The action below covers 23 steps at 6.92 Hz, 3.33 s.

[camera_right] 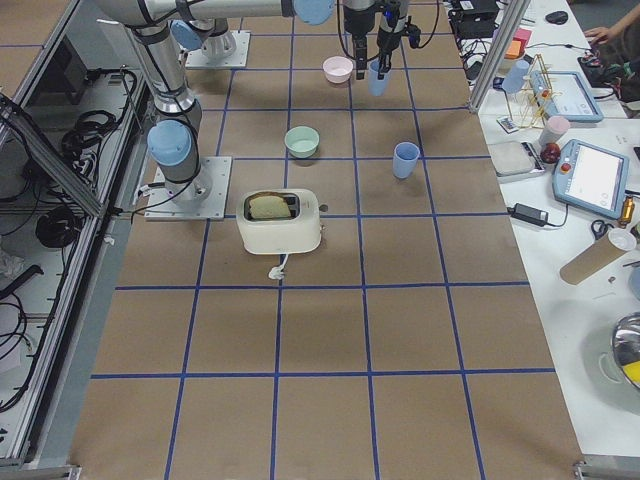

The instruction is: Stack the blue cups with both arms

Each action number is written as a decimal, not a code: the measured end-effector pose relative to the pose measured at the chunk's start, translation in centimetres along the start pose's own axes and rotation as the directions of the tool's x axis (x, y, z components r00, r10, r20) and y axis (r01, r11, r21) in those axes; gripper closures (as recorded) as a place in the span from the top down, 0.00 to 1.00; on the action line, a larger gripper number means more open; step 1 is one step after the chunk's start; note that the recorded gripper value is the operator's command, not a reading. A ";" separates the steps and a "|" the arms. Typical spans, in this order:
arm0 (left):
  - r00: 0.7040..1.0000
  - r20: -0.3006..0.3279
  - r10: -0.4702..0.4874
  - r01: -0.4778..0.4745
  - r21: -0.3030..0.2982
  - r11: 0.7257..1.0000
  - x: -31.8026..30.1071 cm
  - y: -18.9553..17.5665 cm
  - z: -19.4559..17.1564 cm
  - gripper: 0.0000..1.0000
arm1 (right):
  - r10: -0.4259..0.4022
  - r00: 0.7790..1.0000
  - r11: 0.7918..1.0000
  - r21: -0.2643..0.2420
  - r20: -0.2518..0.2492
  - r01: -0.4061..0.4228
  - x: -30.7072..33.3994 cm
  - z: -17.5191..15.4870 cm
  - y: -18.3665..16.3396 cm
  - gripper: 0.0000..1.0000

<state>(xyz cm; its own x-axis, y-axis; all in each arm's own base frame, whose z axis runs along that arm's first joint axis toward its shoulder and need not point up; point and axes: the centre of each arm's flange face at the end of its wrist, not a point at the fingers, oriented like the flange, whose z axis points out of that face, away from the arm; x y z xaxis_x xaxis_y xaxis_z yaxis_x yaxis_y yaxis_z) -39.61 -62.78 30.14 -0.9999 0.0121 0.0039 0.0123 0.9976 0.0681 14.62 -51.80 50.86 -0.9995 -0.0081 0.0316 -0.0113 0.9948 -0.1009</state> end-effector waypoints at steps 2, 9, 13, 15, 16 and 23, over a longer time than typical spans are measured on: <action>1.000 0.020 0.015 -0.013 -0.058 0.998 1.2 3.3 2.3 0.99 | -0.001 1.000 1.000 0.001 0.000 0.001 0.0 0.0 0.0 1.00; 0.993 0.000 0.114 -0.114 -0.094 0.989 -3.7 7.7 -10.9 1.00 | -0.006 1.000 1.000 -0.007 0.001 0.006 0.1 0.3 0.1 1.00; 0.993 -0.014 0.117 -0.117 -0.004 0.993 -14.9 12.8 -18.1 1.00 | 0.012 1.000 0.999 -0.037 -0.005 -0.012 2.2 4.1 -4.6 1.00; 0.995 -0.018 0.102 -0.099 0.113 0.989 -17.8 13.1 -17.0 1.00 | 0.017 1.000 0.997 -0.070 -0.008 -0.017 7.9 8.6 -10.4 1.00; 0.996 -0.019 0.093 -0.089 0.150 0.985 -18.7 13.2 -16.7 1.00 | 0.003 1.000 0.997 -0.076 -0.007 -0.004 10.4 11.7 -12.9 1.00; 0.997 -0.016 0.077 -0.073 0.172 0.982 -19.8 14.1 -17.0 1.00 | -0.011 0.999 0.996 -0.094 0.032 0.014 12.4 25.8 -16.4 0.17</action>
<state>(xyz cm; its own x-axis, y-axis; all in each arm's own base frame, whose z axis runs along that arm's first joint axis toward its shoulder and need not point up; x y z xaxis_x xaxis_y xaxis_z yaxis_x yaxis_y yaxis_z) -19.61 -50.12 47.95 -0.9958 0.0877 0.0253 0.0846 0.9909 -0.1047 1.65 -70.83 27.21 -0.9997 -0.0225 0.0012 -0.0225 0.9997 -0.0069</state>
